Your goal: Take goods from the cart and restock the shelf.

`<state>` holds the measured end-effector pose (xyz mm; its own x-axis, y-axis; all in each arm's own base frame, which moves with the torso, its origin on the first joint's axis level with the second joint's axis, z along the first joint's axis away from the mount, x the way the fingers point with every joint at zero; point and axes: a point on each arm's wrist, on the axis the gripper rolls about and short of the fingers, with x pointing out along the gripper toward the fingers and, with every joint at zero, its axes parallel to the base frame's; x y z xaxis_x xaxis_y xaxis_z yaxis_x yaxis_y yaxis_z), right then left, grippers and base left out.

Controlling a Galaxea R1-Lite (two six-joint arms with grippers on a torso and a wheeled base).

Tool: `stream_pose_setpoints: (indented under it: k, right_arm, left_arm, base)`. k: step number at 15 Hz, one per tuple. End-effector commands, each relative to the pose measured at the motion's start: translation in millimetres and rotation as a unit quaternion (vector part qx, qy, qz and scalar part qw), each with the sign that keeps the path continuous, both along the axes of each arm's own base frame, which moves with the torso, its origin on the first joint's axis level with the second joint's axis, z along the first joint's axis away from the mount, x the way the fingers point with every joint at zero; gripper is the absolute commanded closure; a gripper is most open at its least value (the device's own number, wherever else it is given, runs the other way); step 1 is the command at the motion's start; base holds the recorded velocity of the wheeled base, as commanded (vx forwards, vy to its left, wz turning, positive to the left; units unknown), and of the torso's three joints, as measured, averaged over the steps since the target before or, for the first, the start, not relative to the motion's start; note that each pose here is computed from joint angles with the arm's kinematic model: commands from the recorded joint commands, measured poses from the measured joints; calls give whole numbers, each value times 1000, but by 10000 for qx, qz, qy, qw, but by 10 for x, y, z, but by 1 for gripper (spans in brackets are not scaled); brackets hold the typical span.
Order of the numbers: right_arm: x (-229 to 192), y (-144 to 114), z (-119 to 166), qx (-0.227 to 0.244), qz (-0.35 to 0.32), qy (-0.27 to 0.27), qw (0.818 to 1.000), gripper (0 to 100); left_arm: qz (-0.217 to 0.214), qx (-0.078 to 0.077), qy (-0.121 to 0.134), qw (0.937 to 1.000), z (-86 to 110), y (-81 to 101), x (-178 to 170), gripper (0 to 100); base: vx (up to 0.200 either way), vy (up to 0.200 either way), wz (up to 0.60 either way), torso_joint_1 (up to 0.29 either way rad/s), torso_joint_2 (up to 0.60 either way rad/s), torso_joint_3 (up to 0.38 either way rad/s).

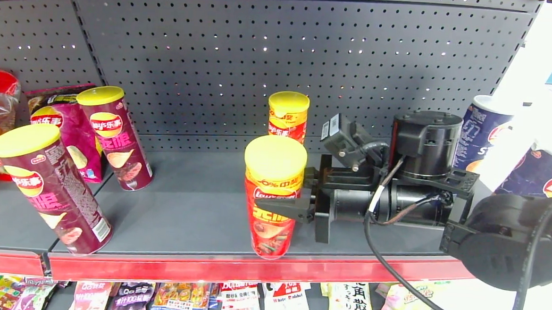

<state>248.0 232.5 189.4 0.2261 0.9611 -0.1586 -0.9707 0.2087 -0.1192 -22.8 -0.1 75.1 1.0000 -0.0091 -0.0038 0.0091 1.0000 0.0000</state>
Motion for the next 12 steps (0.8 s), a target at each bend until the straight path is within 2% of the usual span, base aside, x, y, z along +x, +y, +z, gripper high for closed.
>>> stream_pose_setpoints:
  k: [1, 12]
  right_arm:
    - [2, 9, -11, -12, 12, 16, 10000, 100]
    - [22, -10, 58, 30, -70, 121, 9999, 100]
  left_arm:
    - [0, 0, -4, 10000, 1, 0, 0, 0]
    - [0, 0, 4, 10000, -1, 0, 0, 0]
  base:
    - [0, 0, 0, 0, 0, 0]
    - [0, 0, 0, 0, 0, 0]
